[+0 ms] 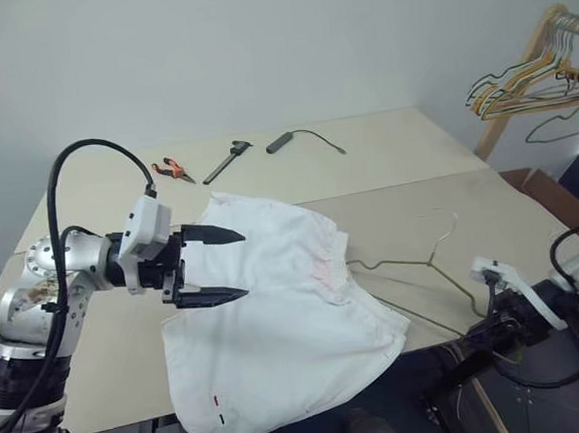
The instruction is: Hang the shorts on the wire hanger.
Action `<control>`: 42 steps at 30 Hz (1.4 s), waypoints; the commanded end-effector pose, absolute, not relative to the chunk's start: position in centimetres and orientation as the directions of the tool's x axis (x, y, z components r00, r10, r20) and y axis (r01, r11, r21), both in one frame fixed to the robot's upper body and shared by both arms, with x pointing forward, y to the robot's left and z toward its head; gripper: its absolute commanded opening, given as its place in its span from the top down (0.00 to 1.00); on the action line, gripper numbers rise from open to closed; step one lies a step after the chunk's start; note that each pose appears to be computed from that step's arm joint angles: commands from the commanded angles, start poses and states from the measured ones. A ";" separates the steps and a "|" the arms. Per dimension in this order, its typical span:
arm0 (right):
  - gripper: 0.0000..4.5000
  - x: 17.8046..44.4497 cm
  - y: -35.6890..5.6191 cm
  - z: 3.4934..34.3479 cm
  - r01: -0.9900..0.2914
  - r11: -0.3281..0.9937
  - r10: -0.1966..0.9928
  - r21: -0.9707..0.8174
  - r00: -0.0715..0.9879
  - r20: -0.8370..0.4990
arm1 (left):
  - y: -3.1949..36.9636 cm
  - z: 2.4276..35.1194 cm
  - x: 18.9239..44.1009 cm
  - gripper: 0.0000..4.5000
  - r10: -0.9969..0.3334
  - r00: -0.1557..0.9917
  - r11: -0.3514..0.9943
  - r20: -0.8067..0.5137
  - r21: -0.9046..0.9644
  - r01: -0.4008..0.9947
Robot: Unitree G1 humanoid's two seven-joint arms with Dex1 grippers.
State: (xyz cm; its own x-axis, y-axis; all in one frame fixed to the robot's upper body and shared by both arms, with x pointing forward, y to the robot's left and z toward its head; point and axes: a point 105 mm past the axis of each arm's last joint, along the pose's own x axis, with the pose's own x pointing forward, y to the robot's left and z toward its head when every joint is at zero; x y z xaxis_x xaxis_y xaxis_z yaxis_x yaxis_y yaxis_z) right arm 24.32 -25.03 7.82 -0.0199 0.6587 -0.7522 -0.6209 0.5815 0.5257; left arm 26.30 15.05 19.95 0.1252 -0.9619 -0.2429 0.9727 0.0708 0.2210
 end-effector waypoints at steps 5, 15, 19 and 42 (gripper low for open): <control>1.00 30.0 -24.2 8.6 -0.539 0.683 0.658 0.493 0.160 -0.736 | 15.0 20.9 26.1 0.01 -0.963 0.130 0.059 -0.238 0.285 0.957; 1.00 31.6 -22.0 8.2 -0.542 0.634 0.698 0.551 0.095 -0.710 | 15.2 20.7 25.8 0.01 -0.958 0.148 0.072 -0.244 0.295 0.953; 1.00 33.3 -21.8 8.4 -0.494 0.671 0.698 0.553 0.168 -0.696 | 15.3 20.8 25.7 0.01 -0.957 0.152 0.074 -0.246 0.299 0.951; 1.00 34.3 -16.5 19.1 -0.812 0.265 0.529 -0.520 0.573 -0.626 | 17.5 27.5 34.1 0.01 -0.896 0.389 0.198 -0.213 0.593 0.781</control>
State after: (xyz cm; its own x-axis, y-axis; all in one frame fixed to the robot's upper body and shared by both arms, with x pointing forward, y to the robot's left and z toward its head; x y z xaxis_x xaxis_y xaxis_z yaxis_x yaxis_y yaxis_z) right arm 34.48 -17.70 17.22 0.5341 0.5268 -0.6612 -0.8454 0.3354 -0.4157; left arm 33.63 17.34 26.23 0.3711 -0.9025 -0.2184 0.8196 0.2077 0.5340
